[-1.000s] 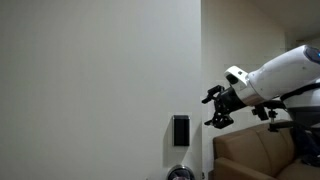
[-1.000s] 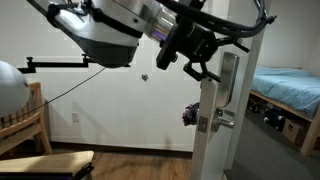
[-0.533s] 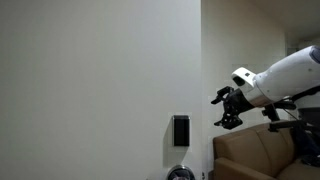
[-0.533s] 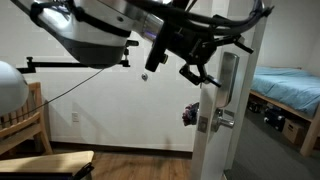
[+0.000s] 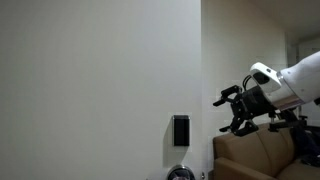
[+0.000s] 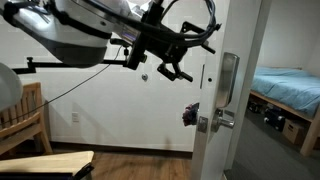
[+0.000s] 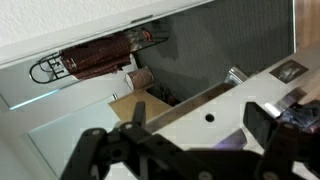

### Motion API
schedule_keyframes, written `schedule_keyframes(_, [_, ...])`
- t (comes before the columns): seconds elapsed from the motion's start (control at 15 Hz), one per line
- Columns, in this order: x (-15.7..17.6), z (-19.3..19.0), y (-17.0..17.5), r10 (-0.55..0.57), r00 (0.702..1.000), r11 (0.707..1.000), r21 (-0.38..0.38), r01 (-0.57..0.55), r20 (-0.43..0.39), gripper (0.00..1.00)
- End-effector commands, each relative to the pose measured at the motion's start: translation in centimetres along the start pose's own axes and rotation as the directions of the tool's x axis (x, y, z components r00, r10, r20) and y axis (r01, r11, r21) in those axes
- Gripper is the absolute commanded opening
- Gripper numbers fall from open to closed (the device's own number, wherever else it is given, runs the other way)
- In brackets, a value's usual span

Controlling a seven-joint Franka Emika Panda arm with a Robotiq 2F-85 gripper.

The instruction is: Close the door

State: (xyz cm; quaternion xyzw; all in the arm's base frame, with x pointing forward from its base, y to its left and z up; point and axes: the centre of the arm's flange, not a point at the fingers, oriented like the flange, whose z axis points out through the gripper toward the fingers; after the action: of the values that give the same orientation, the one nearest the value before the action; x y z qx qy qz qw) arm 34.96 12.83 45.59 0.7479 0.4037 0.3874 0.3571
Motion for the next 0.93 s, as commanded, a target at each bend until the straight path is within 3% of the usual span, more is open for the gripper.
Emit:
schedule_keyframes(0.0, [-0.1, -3.1, -1.6, -0.074, 0.992, 0.995, 0.059, 0.080, -0.101, 1.00])
schedule_keyframes(0.2, [-0.2, -2.9, -1.4, -0.112, 0.980, 0.987, 0.099, 0.129, -0.161, 1.00])
schedule_keyframes(0.27, [1.6, -1.9, -1.5, -0.071, 0.990, 0.996, 0.053, 0.078, -0.122, 1.00])
schedule_keyframes(0.53, [1.3, -1.2, -1.0, -0.077, 0.986, 0.994, 0.070, 0.088, -0.149, 1.00])
schedule_keyframes(0.87, [6.9, -0.8, 0.5, -0.150, 0.953, 0.987, 0.016, 0.160, -0.263, 1.00])
